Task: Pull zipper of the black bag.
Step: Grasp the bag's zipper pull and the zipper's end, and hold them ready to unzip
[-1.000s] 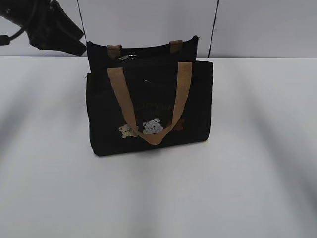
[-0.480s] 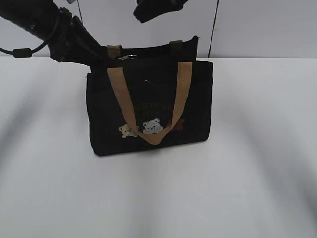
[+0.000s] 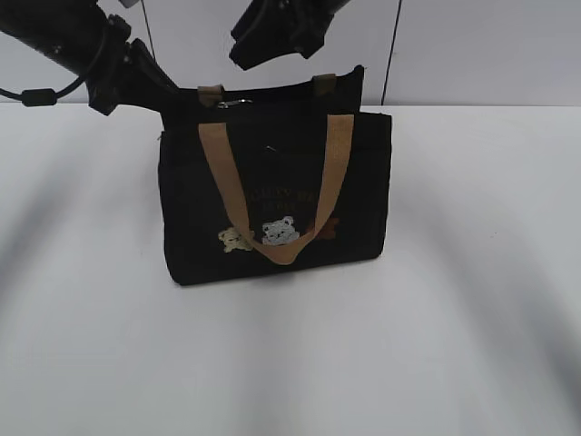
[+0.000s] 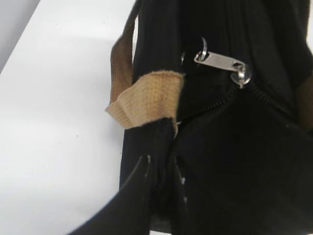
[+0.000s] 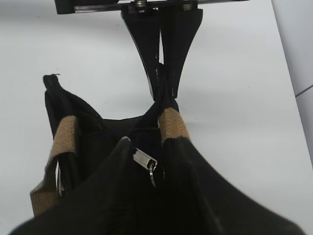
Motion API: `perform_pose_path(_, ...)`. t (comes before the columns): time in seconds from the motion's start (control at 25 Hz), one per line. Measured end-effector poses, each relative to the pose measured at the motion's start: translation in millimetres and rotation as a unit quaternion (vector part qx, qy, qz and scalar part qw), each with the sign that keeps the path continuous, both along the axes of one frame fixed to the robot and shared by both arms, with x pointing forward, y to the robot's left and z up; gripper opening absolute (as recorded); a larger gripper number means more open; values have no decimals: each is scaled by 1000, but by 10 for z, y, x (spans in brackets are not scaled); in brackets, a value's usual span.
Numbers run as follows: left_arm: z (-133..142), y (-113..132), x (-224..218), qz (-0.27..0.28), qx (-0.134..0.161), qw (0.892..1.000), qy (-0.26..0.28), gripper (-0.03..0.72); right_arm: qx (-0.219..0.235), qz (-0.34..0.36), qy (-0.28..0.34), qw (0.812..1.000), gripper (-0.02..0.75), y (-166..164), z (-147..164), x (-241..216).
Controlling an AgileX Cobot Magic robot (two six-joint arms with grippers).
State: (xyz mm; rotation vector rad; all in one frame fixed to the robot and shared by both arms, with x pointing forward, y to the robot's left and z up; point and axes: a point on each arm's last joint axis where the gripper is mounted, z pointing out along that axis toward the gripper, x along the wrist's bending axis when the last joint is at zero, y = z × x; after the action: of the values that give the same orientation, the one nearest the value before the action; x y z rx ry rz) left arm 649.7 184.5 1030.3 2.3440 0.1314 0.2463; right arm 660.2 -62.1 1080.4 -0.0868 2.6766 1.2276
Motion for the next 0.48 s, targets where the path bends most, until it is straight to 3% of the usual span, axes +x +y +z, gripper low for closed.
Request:
perform_pose_path(0.24, 12, -6, -9, -2, -4, 1000, 2, 45, 7, 22, 0, 1000, 204, 17, -8, -22)
perform_pose_path(0.48, 17, -8, -14, -3, -6, 1000, 4, 45, 16, 65, 10, 998, 203, 80, -239, 20)
